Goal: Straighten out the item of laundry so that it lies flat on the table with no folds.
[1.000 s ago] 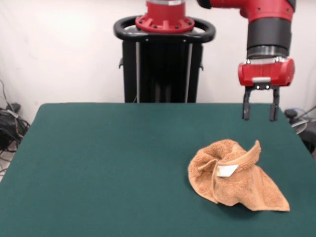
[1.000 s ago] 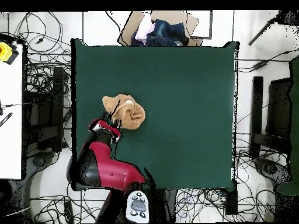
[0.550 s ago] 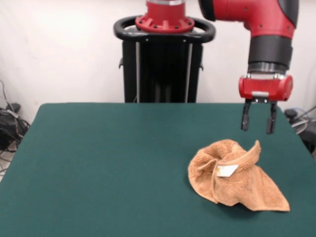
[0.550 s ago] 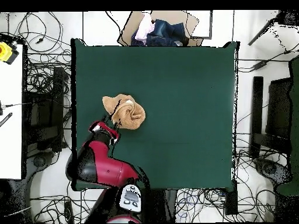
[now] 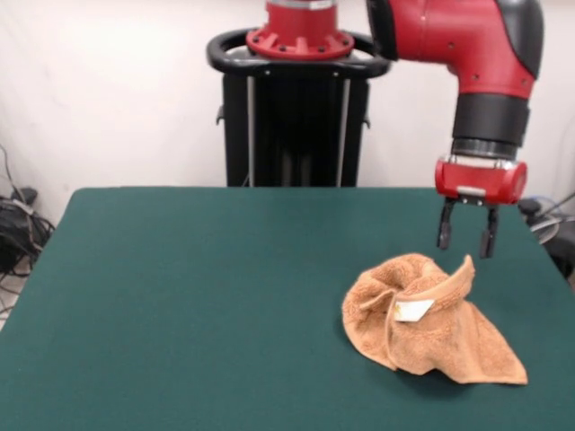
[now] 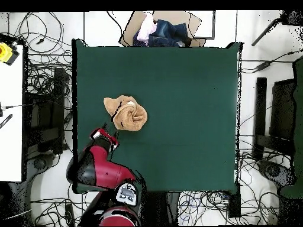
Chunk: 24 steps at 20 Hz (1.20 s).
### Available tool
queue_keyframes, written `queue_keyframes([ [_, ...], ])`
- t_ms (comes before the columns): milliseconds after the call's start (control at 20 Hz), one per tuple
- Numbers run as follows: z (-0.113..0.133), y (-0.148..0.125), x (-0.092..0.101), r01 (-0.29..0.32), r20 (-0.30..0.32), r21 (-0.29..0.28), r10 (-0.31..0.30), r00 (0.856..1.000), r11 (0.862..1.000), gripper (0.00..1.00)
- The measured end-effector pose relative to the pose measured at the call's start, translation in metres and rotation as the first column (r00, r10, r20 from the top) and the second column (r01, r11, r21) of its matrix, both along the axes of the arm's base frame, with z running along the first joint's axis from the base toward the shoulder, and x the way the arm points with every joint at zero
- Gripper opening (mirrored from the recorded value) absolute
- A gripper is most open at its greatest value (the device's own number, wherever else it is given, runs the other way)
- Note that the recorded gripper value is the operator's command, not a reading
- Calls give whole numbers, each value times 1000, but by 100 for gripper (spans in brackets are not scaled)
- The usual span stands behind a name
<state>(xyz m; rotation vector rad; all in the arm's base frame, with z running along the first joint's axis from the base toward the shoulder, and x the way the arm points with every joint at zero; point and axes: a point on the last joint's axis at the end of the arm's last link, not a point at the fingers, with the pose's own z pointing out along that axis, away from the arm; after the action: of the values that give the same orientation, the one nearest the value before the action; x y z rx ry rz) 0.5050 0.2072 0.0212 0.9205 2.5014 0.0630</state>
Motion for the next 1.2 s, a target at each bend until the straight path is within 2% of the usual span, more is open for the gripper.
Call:
queue_keyframes([
  [300, -3, -5, 5, 8, 15, -6, -8, 1000, 1000, 100],
  [700, 2, -14, 24, 28, 72, -11, -27, 997, 1000, 100],
  [1200, 10, -14, 57, 35, 207, -47, -25, 978, 998, 100],
])
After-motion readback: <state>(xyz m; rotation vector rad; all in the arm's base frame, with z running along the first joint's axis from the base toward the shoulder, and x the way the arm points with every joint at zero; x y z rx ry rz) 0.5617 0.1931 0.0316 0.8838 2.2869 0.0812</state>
